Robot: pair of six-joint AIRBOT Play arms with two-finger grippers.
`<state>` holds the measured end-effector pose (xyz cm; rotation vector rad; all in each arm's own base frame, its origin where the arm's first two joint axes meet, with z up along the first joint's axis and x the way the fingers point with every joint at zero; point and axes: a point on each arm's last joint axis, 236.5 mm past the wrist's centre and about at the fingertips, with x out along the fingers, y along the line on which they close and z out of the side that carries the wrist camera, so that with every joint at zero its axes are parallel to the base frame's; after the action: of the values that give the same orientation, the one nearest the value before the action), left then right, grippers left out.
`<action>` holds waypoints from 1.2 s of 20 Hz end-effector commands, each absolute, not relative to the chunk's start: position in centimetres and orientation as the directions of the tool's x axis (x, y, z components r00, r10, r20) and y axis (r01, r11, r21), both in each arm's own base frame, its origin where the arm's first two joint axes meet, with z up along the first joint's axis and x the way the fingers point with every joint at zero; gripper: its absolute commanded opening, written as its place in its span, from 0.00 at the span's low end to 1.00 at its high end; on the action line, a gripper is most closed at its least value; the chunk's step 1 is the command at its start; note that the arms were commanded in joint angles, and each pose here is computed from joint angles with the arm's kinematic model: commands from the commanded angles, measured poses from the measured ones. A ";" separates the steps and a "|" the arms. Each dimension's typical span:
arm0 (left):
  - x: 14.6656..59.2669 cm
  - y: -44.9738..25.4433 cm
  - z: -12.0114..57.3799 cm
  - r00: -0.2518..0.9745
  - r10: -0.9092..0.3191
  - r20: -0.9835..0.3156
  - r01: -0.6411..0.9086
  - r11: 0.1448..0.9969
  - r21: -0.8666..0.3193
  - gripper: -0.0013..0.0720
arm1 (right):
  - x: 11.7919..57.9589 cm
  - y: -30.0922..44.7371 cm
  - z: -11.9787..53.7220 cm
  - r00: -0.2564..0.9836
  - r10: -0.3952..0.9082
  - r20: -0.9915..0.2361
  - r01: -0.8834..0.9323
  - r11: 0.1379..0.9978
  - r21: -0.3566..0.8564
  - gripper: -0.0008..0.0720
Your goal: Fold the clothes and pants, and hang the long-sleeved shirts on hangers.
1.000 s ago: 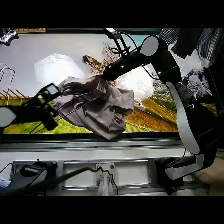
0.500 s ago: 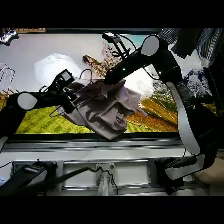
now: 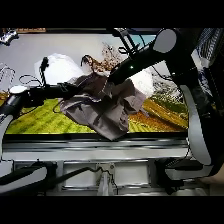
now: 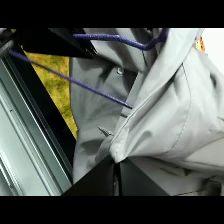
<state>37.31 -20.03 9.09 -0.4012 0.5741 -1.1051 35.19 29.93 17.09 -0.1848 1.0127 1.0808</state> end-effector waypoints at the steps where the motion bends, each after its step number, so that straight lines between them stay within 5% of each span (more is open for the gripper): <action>1: 36.2 -19.5 15.2 0.231 -0.960 0.155 0.776 0.086 -0.625 0.03 | 34.5 29.6 18.1 0.102 0.646 -0.757 -0.788 0.517 0.334 0.06; 8: 35.6 -18.9 16.9 0.127 -0.848 0.514 0.768 -0.243 -0.592 0.03 | 29.7 31.2 22.9 -0.006 0.757 -0.654 -0.790 0.397 0.467 0.06; 13: 34.0 -22.7 16.0 0.056 -0.853 0.518 0.741 -0.312 -0.594 0.03 | 25.6 31.9 28.1 -0.057 0.842 -0.537 -0.802 0.282 0.527 0.06; 15: 33.5 -23.8 16.5 0.042 -0.840 0.542 0.735 -0.341 -0.586 0.03 | 23.0 31.8 30.2 -0.110 0.863 -0.493 -0.804 0.214 0.555 0.30; 17: 32.8 -24.8 16.9 0.020 -0.835 0.550 0.728 -0.365 -0.580 0.03 | 20.6 30.6 31.6 -0.112 0.859 -0.500 -0.828 0.198 0.525 0.41; 19: 31.8 -25.8 17.4 -0.014 -0.834 0.551 0.724 -0.389 -0.570 0.03 | 20.5 28.3 32.2 0.033 0.827 -0.562 -0.877 0.294 0.381 0.41; 21: 30.9 -26.5 18.0 -0.044 -0.832 0.554 0.721 -0.410 -0.559 0.03 | 23.8 23.0 32.3 0.356 0.682 -0.639 -0.897 0.441 -0.030 0.41; 23: 30.3 -26.9 18.3 -0.061 -0.830 0.555 0.714 -0.425 -0.557 0.03 | 27.3 15.6 34.2 0.659 0.438 -0.611 -0.748 0.466 -0.473 0.41; 24: 30.1 -27.0 18.5 -0.069 -0.829 0.555 0.708 -0.433 -0.558 0.03 | 28.6 12.6 35.4 0.753 0.327 -0.571 -0.652 0.485 -0.582 0.42</action>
<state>30.98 -26.41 17.90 -1.0273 0.1578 -1.7063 24.44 22.38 32.54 -0.4659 0.5639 1.0316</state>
